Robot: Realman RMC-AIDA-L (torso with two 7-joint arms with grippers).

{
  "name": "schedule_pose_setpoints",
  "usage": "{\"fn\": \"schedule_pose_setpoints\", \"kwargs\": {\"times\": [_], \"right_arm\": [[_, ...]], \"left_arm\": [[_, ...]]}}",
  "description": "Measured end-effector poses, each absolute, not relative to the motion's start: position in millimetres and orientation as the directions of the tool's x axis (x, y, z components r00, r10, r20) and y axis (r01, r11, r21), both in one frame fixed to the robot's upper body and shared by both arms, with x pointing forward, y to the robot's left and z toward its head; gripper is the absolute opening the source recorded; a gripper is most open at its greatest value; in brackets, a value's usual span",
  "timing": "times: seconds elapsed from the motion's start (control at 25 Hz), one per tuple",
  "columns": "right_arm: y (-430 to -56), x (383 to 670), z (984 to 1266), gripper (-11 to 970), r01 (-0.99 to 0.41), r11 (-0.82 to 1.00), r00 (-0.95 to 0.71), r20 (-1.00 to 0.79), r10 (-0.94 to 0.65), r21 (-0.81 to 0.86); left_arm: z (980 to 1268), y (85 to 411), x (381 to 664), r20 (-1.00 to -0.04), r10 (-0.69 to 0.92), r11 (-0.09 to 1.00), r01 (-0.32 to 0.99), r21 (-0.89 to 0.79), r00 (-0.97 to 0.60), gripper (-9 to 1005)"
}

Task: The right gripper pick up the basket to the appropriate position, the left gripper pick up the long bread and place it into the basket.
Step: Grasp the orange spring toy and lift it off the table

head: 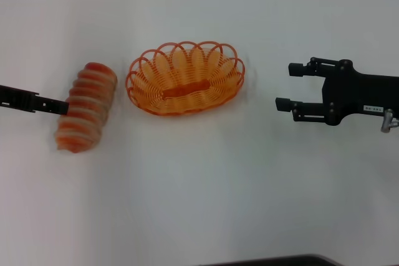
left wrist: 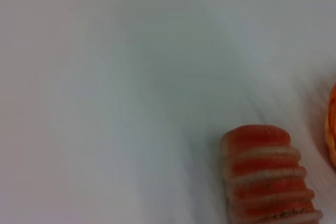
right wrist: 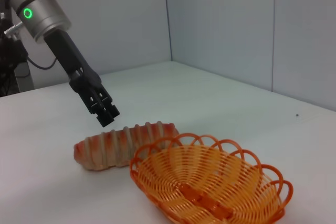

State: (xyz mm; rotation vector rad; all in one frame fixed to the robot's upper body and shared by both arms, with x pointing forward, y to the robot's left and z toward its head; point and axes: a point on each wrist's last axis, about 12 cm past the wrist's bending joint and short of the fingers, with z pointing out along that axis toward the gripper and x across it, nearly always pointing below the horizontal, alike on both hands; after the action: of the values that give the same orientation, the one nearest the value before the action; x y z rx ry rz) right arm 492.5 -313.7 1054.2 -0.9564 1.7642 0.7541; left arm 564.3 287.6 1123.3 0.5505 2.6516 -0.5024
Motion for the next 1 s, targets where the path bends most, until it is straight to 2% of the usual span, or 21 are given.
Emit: {"fn": "schedule_pose_setpoints", "kwargs": {"times": [0.24, 0.52, 1.0], "right_arm": [[-314.8, 494.5, 1055.1, 799, -0.857, 0.511, -0.231, -0.934, -0.273, 0.063], [-314.2, 497.5, 1056.3, 798, -0.857, 0.512, -0.226, -0.933, -0.279, 0.055], [-312.4, 500.2, 1055.8, 798, -0.852, 0.521, -0.226, -0.934, -0.277, 0.052]], "left_arm": [[1124.3, 275.9, 564.2, -0.384, 0.277, 0.851, 0.411, -0.328, -0.881, 859], [1120.6, 253.8, 573.2, -0.358, 0.319, 0.822, 0.444, -0.356, -0.877, 860], [1115.5, 242.0, 581.9, -0.344, 0.369, 0.846, 0.465, -0.259, -0.863, 860]]}}
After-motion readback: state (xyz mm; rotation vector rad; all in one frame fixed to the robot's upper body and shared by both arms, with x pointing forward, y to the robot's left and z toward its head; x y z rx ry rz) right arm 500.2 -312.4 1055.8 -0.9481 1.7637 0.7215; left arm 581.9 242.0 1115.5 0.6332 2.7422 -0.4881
